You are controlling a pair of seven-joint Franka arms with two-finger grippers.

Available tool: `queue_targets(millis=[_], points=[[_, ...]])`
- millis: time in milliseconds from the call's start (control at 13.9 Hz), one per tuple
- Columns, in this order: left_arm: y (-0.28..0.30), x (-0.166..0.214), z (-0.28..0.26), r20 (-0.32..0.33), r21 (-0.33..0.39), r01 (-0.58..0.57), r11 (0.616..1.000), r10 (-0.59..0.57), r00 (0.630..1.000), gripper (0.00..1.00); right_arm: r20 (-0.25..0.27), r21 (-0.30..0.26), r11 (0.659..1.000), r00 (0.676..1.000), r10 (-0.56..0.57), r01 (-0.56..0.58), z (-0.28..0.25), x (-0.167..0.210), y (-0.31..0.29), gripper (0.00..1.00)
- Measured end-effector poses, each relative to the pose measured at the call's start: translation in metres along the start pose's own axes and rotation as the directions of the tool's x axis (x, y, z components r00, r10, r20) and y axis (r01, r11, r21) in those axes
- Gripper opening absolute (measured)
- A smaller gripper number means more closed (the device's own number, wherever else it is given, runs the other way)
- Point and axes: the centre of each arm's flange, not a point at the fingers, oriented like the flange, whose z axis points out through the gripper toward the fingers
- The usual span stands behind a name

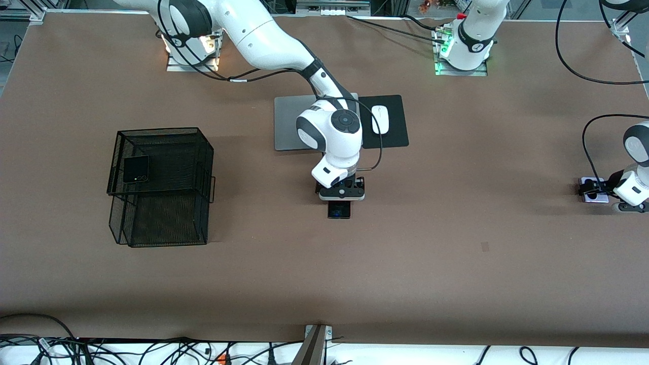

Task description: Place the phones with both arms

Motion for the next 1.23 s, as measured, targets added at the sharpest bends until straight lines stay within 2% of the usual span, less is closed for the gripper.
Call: queue_targets(millis=[289,505,650,794,866,1011,1227], points=[[0.009,0.013,-0.018,-0.015,-0.001,-0.018,1.000,0.018,1.000,0.84,0.011,0.001,1.000,1.000,0.008,-0.008,0.010,-0.005,0.000,1.00],[0.027,0.027,-0.061,0.064,-0.013,-0.041,0.999,0.042,0.997,0.84,0.003,0.015,1.000,1.000,0.003,-0.003,0.014,-0.009,-0.003,1.00],[0.043,0.039,-0.093,0.130,-0.017,-0.047,0.999,0.049,0.990,0.84,0.003,0.015,1.000,1.000,0.001,-0.001,0.018,-0.011,-0.004,0.95],[0.067,0.053,-0.126,0.187,-0.016,-0.060,0.998,0.062,0.980,0.84,-0.002,0.022,1.000,1.000,0.002,-0.002,0.014,-0.010,-0.005,0.79],[0.082,0.060,-0.142,0.207,-0.012,-0.067,0.998,0.068,0.976,0.84,-0.002,0.022,1.000,1.000,0.001,-0.001,0.015,-0.010,-0.005,0.79],[0.114,0.073,-0.172,0.212,0.001,-0.091,0.996,0.089,0.973,0.84,0.000,0.022,1.000,1.000,0.003,-0.003,0.015,-0.009,-0.005,0.79],[0.175,0.091,-0.212,0.163,0.003,-0.125,0.992,0.123,0.979,0.84,0.036,-0.006,1.000,0.999,0.020,-0.019,0.010,-0.007,-0.002,0.79]])
